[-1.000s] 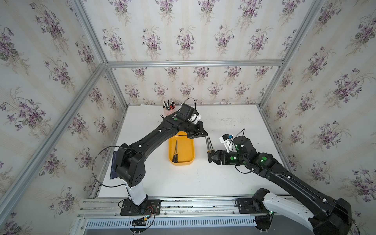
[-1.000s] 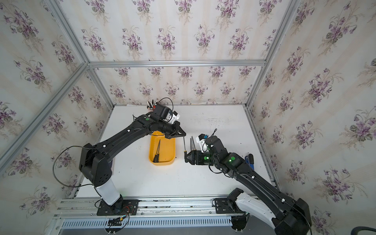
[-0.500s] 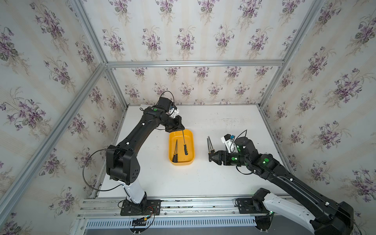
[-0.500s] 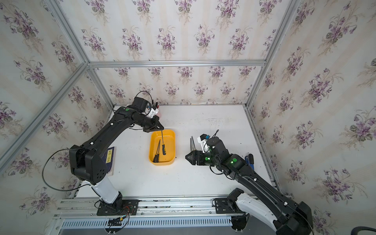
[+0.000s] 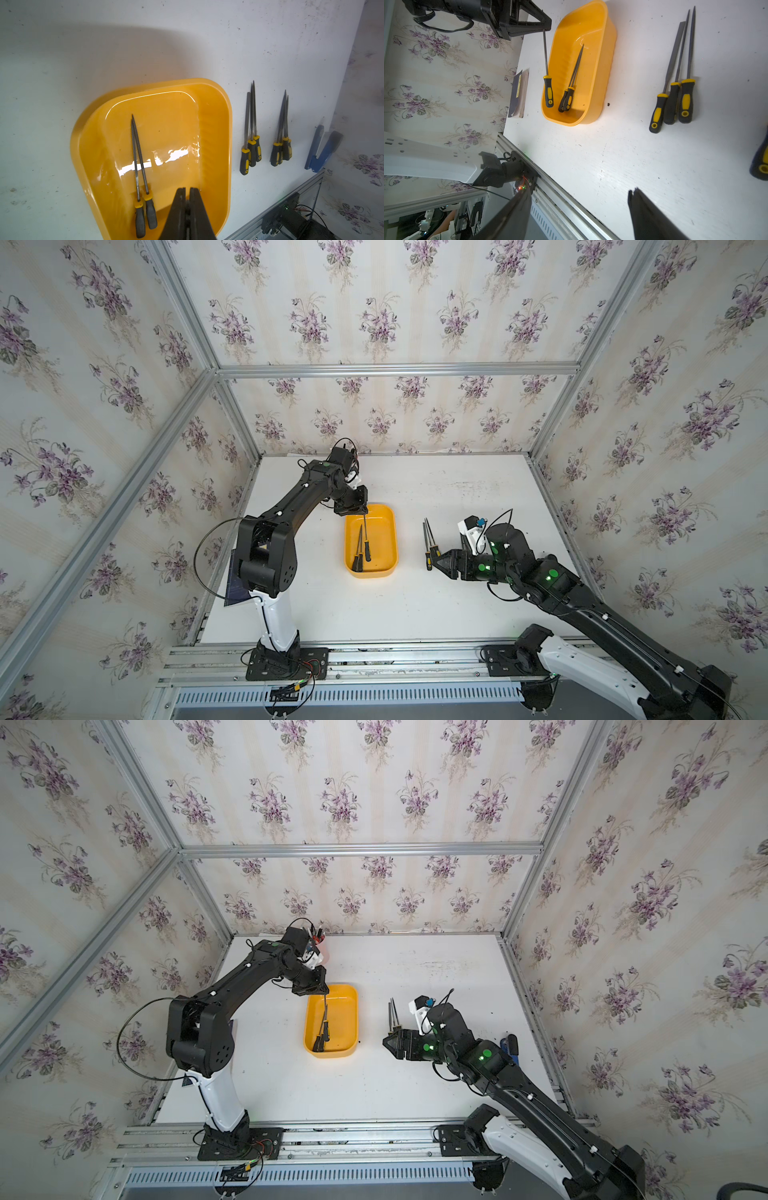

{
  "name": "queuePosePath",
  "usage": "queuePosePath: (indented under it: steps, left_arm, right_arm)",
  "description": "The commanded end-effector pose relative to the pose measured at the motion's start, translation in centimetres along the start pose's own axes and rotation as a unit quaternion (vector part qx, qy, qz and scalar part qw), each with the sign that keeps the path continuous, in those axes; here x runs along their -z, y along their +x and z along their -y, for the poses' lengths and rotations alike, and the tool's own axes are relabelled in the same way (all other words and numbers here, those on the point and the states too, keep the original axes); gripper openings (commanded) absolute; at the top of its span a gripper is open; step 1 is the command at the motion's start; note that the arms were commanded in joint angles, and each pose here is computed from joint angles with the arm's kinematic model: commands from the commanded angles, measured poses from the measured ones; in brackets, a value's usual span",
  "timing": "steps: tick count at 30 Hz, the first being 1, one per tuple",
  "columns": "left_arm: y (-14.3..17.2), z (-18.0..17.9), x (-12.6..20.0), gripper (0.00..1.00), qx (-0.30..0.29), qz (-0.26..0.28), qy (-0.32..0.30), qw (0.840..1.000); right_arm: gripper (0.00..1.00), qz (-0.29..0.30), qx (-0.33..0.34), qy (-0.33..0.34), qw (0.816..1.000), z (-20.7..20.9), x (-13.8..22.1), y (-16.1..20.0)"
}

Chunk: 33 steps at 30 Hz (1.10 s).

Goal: Put the file tool into the storage box
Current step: Place the file tool in the storage box.

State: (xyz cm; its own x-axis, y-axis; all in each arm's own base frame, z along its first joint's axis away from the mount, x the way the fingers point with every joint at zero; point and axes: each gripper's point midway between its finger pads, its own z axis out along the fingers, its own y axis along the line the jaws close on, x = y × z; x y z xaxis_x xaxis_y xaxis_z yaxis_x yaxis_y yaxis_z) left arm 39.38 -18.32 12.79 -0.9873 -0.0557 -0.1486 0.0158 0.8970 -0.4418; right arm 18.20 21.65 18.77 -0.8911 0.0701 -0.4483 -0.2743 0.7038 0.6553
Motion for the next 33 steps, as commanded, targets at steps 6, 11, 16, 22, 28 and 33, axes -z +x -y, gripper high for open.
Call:
queuePosePath:
  steps: [6, 11, 16, 22, 28, 33]
  left_arm:
    - [0.0, -1.9, -1.9, 0.00, 0.000, -0.007, -0.032, 0.999]
    - [0.1, -2.3, -2.8, 0.00, 0.005, -0.015, -0.035, 0.999]
    - [0.5, -3.2, -3.8, 0.00, 0.009, -0.024, -0.045, 0.999]
    - [1.0, -3.9, -5.0, 0.00, 0.014, -0.034, -0.050, 0.998]
    - [1.4, -4.4, -5.6, 0.00, 0.018, -0.039, -0.056, 0.997]
    - [1.7, -4.6, -6.1, 0.02, 0.019, -0.044, -0.058, 0.997]
  right_arm:
    - [0.78, 0.003, -0.001, 0.007, 1.000, 0.3, -0.3, -0.2]
    - [0.78, 0.001, 0.001, 0.010, 1.000, 0.4, -0.5, -0.2]
    - [0.78, 0.001, 0.001, 0.014, 1.000, 0.6, -0.6, -0.2]
    - [0.78, 0.002, 0.000, 0.020, 1.000, 1.0, -0.6, 0.0]
    - [0.78, 0.005, 0.001, 0.021, 1.000, 1.0, -0.5, -0.1]
    - [0.78, 0.004, 0.000, 0.026, 1.000, 1.3, -0.6, 0.1]
